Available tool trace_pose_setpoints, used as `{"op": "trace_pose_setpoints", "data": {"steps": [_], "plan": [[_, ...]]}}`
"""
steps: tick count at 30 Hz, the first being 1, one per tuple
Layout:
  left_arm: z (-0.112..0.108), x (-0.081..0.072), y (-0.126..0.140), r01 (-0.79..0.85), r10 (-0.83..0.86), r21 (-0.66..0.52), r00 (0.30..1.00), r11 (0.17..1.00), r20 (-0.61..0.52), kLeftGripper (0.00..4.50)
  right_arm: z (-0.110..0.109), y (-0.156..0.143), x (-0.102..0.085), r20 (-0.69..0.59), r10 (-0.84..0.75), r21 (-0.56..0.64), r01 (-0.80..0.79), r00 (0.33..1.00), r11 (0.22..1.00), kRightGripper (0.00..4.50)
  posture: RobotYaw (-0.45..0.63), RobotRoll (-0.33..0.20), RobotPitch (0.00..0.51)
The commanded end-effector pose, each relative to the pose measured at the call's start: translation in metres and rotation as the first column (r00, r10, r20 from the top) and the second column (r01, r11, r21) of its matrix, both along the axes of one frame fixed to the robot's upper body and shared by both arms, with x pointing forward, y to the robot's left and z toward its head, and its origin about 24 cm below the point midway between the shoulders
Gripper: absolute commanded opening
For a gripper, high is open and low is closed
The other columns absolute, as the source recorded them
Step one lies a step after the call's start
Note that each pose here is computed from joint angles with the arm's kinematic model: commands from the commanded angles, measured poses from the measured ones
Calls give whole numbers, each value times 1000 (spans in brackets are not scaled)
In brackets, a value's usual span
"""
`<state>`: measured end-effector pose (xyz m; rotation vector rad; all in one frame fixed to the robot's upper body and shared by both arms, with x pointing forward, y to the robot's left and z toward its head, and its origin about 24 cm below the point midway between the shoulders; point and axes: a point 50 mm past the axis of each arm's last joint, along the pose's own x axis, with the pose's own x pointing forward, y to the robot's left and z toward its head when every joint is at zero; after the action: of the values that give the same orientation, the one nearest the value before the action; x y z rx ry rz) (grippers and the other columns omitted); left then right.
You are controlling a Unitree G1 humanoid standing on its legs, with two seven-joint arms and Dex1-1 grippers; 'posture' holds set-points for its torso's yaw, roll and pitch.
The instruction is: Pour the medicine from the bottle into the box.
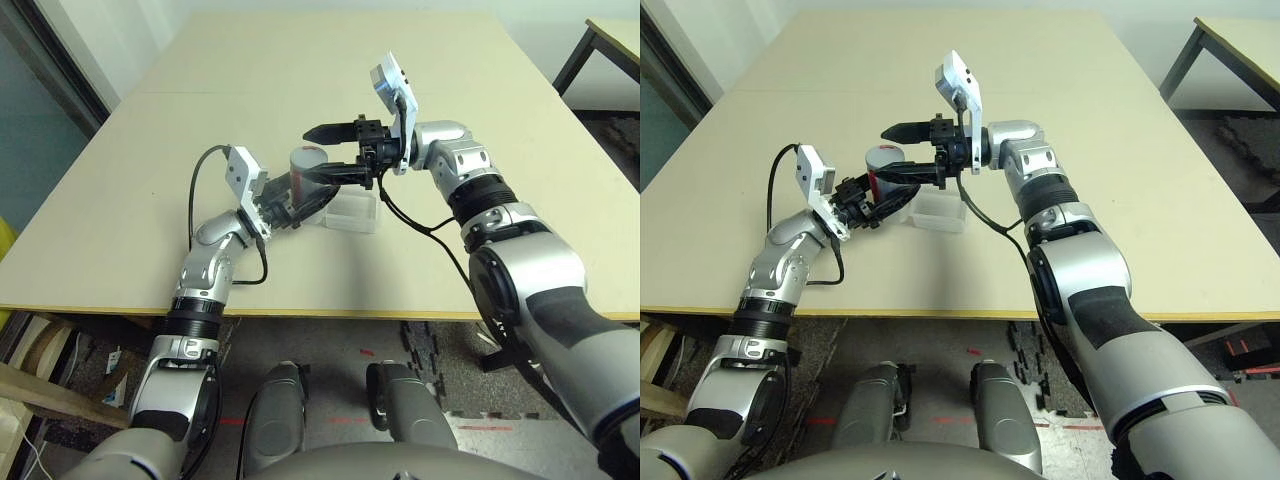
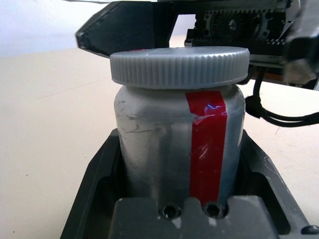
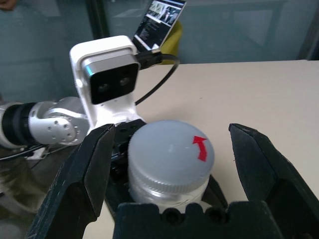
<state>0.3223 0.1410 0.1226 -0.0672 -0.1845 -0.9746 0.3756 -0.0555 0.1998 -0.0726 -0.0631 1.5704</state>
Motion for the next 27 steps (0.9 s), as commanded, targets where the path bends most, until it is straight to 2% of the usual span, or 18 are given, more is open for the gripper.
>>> {"op": "trace_pose_setpoints", "data": {"steps": [1, 16, 27], "plan": [[-2, -1, -1, 12, -12, 11, 1000, 1000, 0, 2798, 6, 6, 1, 27, -18, 18, 18, 999, 1000, 4500, -56, 0, 86], [0, -2, -3, 12, -12, 5, 1000, 1000, 3, 2798, 1, 12, 2, 55, -43, -17, 44, 998, 999, 4500, -52, 0, 93], [-1, -3, -3, 16, -16, 4, 1000, 1000, 0, 2798, -2, -4, 10, 59, -154, -45, 157, 986, 987, 4500, -58, 0, 94]]}}
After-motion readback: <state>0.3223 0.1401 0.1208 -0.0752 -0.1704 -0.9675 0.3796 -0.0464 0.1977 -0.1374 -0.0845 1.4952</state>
